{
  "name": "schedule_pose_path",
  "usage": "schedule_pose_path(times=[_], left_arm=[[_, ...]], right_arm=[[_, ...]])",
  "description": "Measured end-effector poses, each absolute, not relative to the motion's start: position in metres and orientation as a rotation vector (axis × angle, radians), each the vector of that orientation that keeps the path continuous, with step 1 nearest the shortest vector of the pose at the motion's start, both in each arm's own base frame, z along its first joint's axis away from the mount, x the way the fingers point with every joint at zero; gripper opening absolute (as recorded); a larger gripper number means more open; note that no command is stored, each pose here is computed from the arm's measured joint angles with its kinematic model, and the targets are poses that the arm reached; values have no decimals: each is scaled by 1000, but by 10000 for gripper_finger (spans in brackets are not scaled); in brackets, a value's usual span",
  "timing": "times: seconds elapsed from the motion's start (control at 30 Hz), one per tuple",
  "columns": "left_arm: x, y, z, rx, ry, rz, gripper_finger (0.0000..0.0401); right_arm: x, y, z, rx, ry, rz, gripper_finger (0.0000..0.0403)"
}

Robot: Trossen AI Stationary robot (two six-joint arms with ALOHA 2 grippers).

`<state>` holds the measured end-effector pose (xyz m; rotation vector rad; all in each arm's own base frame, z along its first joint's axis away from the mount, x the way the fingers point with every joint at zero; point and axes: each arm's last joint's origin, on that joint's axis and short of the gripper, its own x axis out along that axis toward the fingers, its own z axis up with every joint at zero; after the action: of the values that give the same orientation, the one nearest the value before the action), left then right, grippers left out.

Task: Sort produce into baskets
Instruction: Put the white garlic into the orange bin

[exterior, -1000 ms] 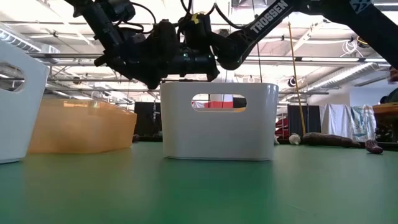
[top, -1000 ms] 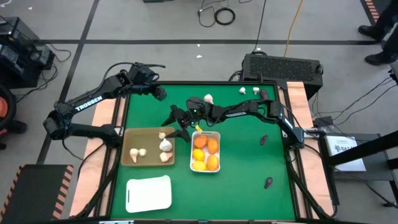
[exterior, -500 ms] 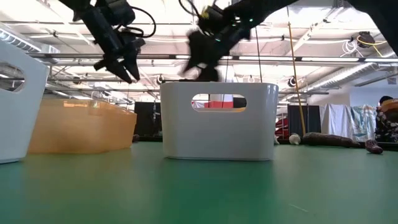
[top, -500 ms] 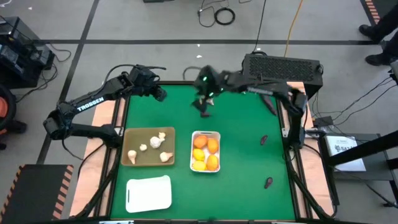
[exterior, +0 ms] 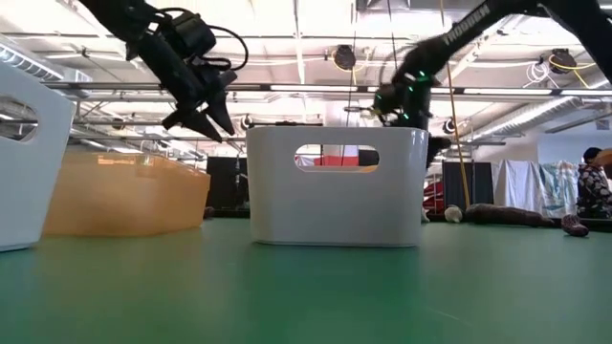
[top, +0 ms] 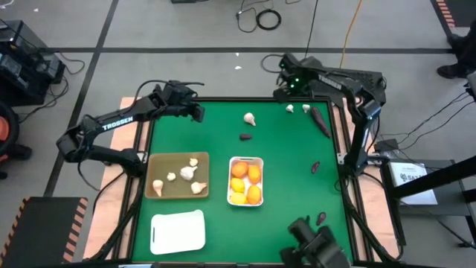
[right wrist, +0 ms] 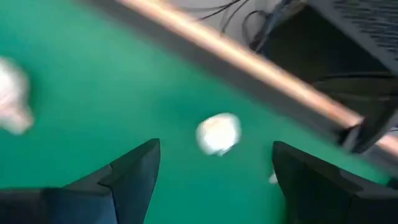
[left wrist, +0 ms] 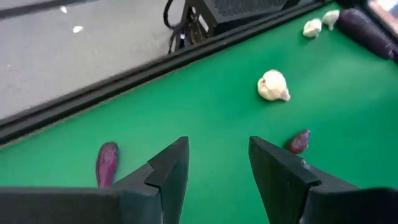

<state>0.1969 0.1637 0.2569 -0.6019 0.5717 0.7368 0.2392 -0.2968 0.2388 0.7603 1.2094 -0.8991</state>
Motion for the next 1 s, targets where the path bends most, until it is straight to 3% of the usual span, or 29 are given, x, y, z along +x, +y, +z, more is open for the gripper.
schedule_pose_path(times=[0.33, 0.8, 1.0], left_arm=[[204, 168, 251, -627, 568, 695, 176], [212, 157, 251, -975, 502, 621, 176], [224, 138, 251, -1025, 519, 582, 176]], right_arm=[[215, -307, 197, 838, 1184, -940, 297], [211, -295, 158, 790, 1196, -903, 297], [208, -289, 142, 710, 1197, -857, 297]])
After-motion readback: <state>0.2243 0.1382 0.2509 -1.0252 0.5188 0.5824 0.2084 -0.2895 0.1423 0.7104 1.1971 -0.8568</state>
